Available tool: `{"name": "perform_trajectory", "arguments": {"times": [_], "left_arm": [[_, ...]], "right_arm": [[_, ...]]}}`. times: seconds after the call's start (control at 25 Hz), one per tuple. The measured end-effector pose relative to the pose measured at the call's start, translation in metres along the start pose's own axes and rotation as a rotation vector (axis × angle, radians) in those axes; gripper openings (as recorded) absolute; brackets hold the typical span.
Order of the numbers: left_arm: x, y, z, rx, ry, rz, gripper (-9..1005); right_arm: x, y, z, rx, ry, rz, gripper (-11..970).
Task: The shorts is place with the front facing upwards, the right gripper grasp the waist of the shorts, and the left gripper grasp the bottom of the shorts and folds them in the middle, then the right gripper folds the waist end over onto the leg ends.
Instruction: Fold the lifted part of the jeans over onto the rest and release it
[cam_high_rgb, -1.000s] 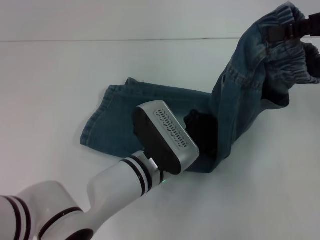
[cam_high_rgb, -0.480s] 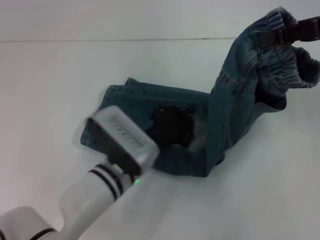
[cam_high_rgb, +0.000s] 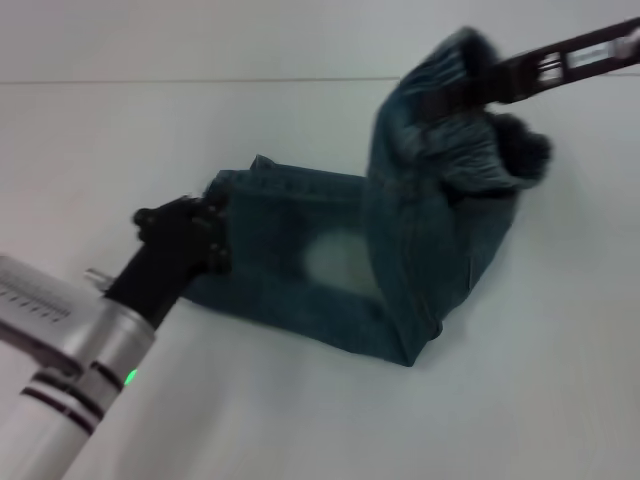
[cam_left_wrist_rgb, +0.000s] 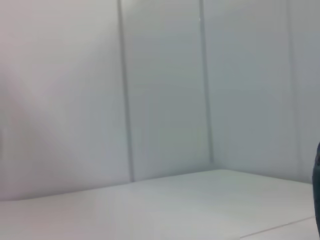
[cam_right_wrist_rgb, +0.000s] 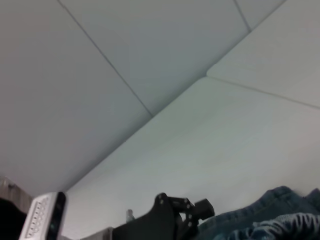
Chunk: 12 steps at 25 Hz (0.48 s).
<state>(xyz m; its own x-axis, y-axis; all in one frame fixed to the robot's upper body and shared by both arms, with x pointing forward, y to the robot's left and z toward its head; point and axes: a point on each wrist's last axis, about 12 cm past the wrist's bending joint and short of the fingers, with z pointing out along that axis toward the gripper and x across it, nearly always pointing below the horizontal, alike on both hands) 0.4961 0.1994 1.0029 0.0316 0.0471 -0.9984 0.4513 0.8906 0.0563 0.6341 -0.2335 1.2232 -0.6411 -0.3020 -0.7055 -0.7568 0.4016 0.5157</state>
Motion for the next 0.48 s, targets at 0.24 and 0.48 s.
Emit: {"name": "perform_trajectory", "arguments": {"times": [0.24,0.48], "left_arm": [[0.006,0.017,-0.026,-0.121,-0.010,-0.005,1],[0.012,0.026,-0.046,-0.226,0.002,-0.030,0]], "right_arm": [[-0.019,0.012,0.053,0.001,0.092,-0.075,189],[-0.030,0.027,0.105,0.027,0.199,-0.149,216]]}}
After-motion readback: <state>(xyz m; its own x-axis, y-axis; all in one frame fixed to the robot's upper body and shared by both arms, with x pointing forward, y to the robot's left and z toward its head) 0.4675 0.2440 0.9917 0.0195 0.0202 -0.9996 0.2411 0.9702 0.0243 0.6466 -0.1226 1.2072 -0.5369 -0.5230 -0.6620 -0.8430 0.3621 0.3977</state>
